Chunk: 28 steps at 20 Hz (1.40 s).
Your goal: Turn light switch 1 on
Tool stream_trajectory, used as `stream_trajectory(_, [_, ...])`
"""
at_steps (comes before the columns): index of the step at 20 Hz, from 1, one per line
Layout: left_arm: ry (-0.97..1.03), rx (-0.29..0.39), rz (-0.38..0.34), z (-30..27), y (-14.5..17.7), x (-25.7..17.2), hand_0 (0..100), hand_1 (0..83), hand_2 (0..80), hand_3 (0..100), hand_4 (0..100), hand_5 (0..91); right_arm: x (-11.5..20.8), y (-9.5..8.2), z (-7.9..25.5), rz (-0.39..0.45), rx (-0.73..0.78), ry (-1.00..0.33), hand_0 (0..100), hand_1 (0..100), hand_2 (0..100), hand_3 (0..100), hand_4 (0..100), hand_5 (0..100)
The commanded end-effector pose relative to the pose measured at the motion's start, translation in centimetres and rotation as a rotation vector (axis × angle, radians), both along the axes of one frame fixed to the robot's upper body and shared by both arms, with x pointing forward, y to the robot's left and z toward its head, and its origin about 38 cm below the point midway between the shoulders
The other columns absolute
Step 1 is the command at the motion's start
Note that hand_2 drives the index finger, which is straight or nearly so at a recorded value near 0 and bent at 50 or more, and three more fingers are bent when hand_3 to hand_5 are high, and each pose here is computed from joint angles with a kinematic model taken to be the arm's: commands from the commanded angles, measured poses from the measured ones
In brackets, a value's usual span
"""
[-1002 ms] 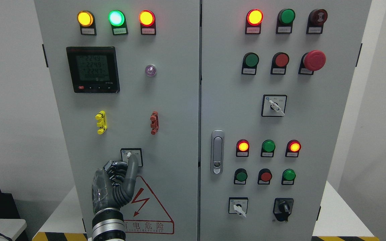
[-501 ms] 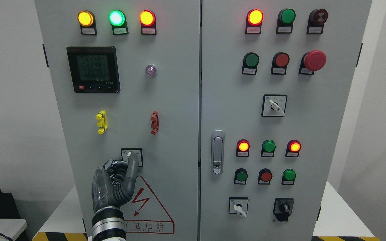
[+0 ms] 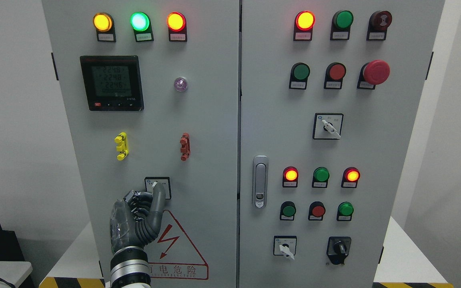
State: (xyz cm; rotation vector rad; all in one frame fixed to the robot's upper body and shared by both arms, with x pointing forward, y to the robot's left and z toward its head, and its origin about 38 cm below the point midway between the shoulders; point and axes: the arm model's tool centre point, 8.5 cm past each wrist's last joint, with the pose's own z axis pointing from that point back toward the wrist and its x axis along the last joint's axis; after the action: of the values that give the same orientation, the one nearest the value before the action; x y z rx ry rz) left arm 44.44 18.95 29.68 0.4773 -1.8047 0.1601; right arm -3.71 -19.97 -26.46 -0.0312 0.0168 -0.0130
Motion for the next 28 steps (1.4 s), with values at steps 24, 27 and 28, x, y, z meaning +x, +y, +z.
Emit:
stream_trajectory(24, [0.007, 0.006, -0.001, 0.48, -0.19, 0.24, 32, 40.1, 56.9, 77, 82, 77.3, -0.04, 0.09, 0.00, -0.008, 0.002, 0.000, 12, 39, 0, 0, 0, 0])
stream_trajectory(27, [0.007, 0.006, -0.001, 0.48, -0.19, 0.24, 35, 40.0, 56.7, 77, 82, 77.3, -0.05, 0.09, 0.00, -0.008, 0.002, 0.002, 12, 39, 0, 0, 0, 0])
stream_trajectory(28, [0.007, 0.006, -0.001, 0.48, -0.19, 0.24, 35, 39.8, 56.3, 77, 82, 77.3, 0.06, 0.09, 0.00, -0.008, 0.002, -0.001, 12, 39, 0, 0, 0, 0])
